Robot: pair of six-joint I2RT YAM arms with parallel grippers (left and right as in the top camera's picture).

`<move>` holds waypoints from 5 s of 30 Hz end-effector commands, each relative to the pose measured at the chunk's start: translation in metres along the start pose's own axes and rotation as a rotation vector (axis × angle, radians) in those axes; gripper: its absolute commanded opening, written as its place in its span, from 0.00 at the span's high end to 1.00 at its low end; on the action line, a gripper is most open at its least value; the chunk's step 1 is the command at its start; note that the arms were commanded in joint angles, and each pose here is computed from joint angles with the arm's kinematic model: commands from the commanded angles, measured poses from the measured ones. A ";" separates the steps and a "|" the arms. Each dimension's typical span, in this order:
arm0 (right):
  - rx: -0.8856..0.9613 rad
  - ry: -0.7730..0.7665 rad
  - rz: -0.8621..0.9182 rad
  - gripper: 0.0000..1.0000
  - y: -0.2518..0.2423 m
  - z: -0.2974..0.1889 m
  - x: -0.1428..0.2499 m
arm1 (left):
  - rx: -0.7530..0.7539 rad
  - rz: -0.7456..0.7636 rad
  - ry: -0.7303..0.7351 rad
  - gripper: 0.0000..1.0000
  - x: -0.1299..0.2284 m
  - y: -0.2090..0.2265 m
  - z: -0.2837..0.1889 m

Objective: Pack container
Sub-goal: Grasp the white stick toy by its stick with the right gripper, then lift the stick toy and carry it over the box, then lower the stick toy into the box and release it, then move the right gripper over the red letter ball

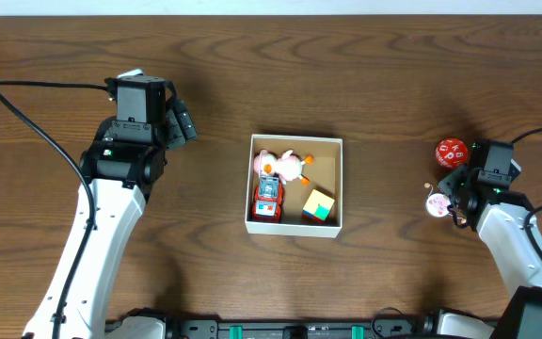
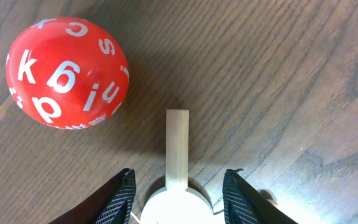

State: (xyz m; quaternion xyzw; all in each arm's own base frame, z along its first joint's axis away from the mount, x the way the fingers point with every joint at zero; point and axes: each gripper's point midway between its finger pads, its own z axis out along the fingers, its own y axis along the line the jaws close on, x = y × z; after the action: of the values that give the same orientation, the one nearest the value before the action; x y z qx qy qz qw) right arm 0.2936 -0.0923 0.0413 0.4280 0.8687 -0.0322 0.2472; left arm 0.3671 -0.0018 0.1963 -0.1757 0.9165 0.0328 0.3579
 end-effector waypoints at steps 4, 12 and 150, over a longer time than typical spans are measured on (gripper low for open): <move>0.052 0.026 0.024 0.51 -0.007 0.015 0.010 | 0.002 -0.026 -0.040 0.02 -0.014 0.001 -0.009; 0.098 0.079 0.025 0.50 -0.013 0.039 0.024 | 0.002 -0.027 -0.040 0.02 -0.014 0.001 -0.009; -0.004 -0.161 -0.504 0.01 0.064 -0.008 -0.052 | 0.002 -0.027 -0.040 0.02 -0.014 0.001 -0.009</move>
State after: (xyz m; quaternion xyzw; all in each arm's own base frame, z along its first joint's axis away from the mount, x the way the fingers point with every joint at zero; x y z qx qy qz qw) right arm 0.3598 -0.0858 0.0935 0.2142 0.9170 -0.1240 0.3129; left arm 0.3671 -0.0018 0.1963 -0.1757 0.9165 0.0329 0.3578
